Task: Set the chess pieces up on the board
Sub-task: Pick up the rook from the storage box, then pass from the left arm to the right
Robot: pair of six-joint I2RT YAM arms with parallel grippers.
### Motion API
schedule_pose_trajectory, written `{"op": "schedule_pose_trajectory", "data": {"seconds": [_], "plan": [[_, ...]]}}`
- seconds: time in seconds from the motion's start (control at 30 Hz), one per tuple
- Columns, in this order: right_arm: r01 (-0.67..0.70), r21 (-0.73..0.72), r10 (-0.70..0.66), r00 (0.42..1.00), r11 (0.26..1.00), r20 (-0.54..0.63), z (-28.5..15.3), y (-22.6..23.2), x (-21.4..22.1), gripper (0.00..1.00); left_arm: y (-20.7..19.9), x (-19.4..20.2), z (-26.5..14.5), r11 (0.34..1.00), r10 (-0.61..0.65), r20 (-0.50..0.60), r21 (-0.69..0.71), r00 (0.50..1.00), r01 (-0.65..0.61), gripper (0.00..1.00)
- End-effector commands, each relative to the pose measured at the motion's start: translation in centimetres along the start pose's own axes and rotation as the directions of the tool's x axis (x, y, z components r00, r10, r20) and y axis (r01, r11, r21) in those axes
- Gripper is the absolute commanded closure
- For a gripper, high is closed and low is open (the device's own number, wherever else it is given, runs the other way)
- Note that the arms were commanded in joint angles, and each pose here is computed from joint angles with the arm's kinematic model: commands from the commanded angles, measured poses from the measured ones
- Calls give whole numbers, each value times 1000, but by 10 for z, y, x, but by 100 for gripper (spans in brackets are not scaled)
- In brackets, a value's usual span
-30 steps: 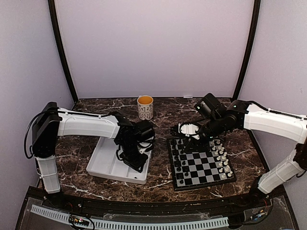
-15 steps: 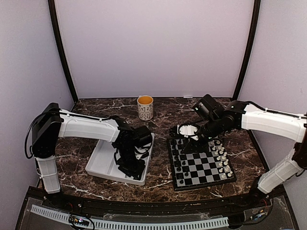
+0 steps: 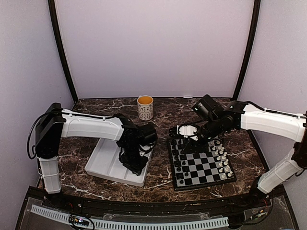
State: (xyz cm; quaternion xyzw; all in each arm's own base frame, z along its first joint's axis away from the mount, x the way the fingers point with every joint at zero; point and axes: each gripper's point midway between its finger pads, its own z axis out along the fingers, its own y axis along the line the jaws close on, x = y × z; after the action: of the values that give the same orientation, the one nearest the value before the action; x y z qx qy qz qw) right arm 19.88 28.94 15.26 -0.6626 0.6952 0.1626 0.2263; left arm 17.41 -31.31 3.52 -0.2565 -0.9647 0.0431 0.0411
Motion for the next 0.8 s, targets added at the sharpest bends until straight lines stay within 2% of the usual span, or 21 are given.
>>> {"op": "schedule_pose_trajectory", "data": {"seconds": [0.0,0.17,0.5,0.77], "plan": [[-4,16,3,1000,1000,25,-2,-8,-9,69,14,-29,-26,997,15,119,-78,993,-5,81],[-4,20,4,1000,1000,17,-2,-7,-6,69,20,-41,-39,997,18,168,-80,986,-5,82],[-18,-2,18,999,1000,35,1,-6,-11,69,23,-39,-43,999,18,187,-53,982,-8,82],[-26,-16,26,999,1000,44,0,-7,-16,69,15,-39,-39,995,-37,216,94,976,16,78]]}}
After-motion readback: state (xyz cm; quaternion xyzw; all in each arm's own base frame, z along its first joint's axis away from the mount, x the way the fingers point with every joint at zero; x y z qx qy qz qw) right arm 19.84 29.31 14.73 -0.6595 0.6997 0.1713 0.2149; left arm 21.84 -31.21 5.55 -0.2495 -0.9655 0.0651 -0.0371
